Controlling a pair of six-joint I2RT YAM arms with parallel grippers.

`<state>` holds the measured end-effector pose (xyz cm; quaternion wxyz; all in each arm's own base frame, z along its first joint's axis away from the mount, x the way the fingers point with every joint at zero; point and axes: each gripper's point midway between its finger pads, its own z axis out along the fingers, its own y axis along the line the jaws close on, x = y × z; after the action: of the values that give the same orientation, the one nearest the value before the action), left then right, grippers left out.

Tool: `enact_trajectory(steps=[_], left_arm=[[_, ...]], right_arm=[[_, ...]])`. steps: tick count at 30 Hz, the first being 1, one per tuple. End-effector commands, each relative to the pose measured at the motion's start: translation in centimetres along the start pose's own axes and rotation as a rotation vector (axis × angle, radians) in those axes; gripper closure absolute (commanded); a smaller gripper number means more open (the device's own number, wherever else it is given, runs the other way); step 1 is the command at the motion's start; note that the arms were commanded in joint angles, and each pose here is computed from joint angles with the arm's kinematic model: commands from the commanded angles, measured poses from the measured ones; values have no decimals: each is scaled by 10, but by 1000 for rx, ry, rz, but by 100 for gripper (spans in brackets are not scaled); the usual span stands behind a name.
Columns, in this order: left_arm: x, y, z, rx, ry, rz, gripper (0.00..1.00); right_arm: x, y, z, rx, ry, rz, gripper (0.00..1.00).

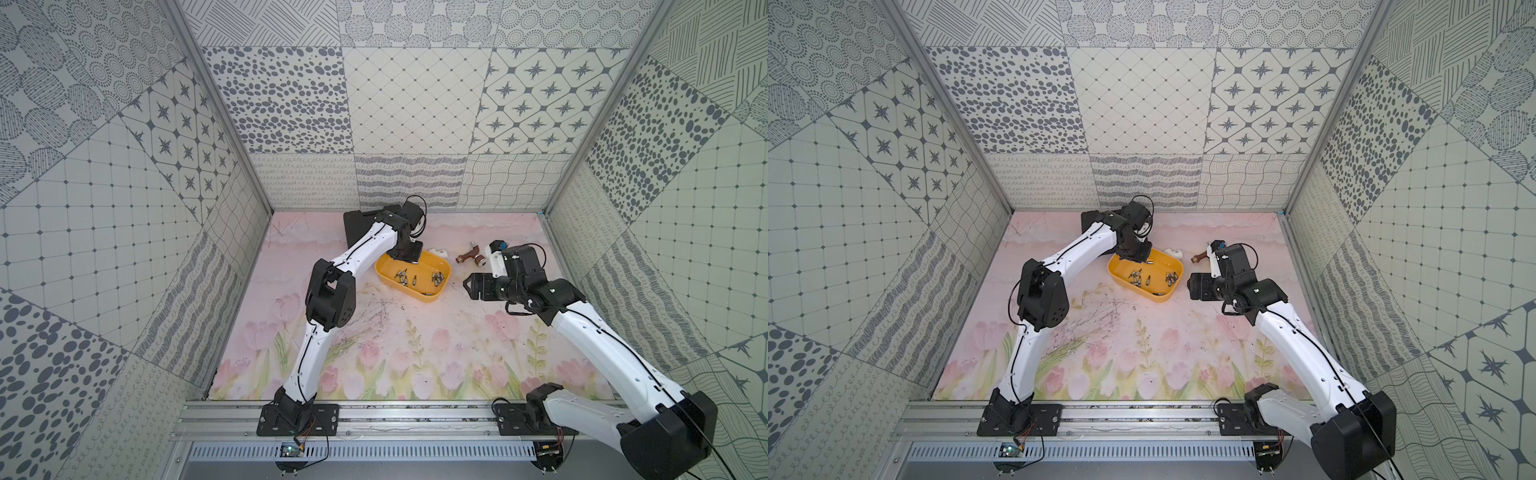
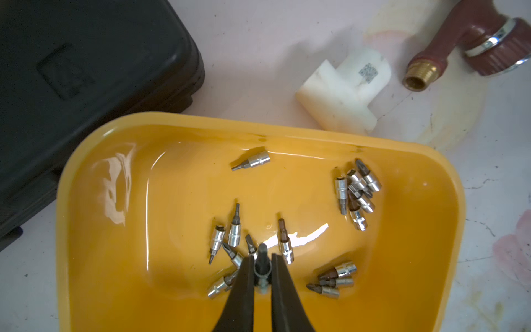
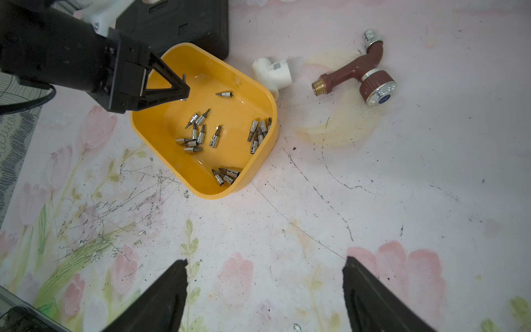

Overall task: Put the bit on the desktop into the storage box
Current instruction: Place the screwdriver bit in the storage box.

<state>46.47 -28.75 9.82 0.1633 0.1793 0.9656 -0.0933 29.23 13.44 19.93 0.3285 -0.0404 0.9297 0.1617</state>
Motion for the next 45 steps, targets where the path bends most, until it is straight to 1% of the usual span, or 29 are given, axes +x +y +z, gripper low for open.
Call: enact_trajectory(steps=[1,8,14,23,24,26,30,33,35,39,42,45], left_arm=[[9,13,15,-44,54,12,99],[10,13,32,-34,64,0,98],[12,13,39,-35,77,1,93],[10,13,37,-37,72,2,82],[10,14,35,-37,71,0,80],[9,14,32,-39,65,1,72],[7,12,19,-40,52,2,56],[3,11,5,-36,27,3,48],[1,10,-7,-30,3,-1,45],[-1,6,-37,-12,-72,-10,37],[-3,6,-68,-7,-163,-18,30],[8,12,-91,-17,-236,-35,21]], right_arm=[[-8,0,-2,-3,-41,2,13],[-11,1,-3,-1,-48,-2,13],[-12,1,-2,0,-46,-5,13],[-16,1,-4,4,-58,-8,13],[-16,1,-5,5,-61,-9,13],[-16,0,-6,9,-65,-7,13],[-18,-5,-10,24,-83,-5,11],[-20,-11,-13,38,-96,5,9],[-21,-16,-14,50,-103,12,7],[-21,-33,-16,97,-115,31,3],[-23,-48,-18,142,-138,58,3],[-26,-65,-21,189,-182,84,3]])
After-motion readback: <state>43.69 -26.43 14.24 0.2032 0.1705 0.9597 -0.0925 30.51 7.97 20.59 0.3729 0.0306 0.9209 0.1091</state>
